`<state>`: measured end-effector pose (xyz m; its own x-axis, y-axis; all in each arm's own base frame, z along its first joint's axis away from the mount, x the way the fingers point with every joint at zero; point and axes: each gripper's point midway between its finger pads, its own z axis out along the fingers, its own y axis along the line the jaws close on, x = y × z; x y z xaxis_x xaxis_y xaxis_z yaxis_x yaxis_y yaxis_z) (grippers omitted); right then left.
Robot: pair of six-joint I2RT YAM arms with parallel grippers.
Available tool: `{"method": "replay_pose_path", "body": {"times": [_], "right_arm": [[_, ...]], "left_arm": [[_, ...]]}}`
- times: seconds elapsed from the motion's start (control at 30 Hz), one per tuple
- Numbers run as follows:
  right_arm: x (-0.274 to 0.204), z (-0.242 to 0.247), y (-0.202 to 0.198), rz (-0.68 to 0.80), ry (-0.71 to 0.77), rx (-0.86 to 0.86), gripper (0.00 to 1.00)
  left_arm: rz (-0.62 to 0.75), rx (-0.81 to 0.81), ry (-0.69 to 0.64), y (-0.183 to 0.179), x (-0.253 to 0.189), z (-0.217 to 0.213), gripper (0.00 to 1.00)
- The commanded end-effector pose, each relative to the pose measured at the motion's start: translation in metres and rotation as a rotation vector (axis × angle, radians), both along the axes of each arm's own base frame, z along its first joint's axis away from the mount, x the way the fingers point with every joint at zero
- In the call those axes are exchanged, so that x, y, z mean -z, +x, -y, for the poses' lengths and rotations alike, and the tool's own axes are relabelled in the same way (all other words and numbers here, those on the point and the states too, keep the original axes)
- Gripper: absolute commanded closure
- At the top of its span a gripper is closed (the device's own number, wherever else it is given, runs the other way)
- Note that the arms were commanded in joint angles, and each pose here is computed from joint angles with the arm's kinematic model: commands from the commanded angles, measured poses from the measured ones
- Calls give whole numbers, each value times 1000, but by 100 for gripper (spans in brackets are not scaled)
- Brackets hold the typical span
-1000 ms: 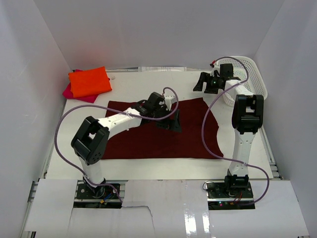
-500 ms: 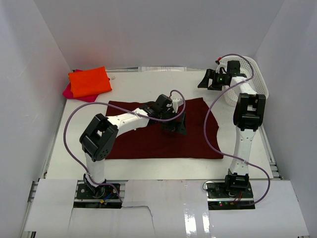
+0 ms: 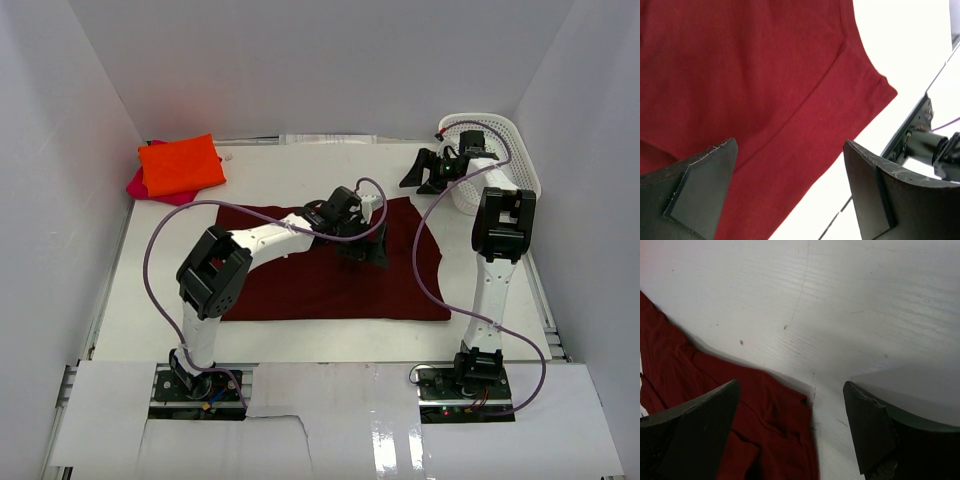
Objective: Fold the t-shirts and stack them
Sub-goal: Grap the side of the flattened tshirt furthest away from the robot with both arms
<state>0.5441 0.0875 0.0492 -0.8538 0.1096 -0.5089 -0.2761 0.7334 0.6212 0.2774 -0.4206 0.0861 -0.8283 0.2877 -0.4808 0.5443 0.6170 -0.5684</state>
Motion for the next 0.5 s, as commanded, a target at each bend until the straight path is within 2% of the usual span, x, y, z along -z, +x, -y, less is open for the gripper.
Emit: {"method": "replay_pose_path", "body": {"times": [0.0,0.2,0.47], "right_arm": [[8,6,-24,-108,-29,4,10],[10,-6,-44,-149,-40,-45,12],[13,-30,-53,-157,14,-105,23]], "left_arm": [[12,-33,19,12,-1,2,2],[-48,-41,16,10,18,-1,2],[-101,-54,43,-4,41,-13,2]]}}
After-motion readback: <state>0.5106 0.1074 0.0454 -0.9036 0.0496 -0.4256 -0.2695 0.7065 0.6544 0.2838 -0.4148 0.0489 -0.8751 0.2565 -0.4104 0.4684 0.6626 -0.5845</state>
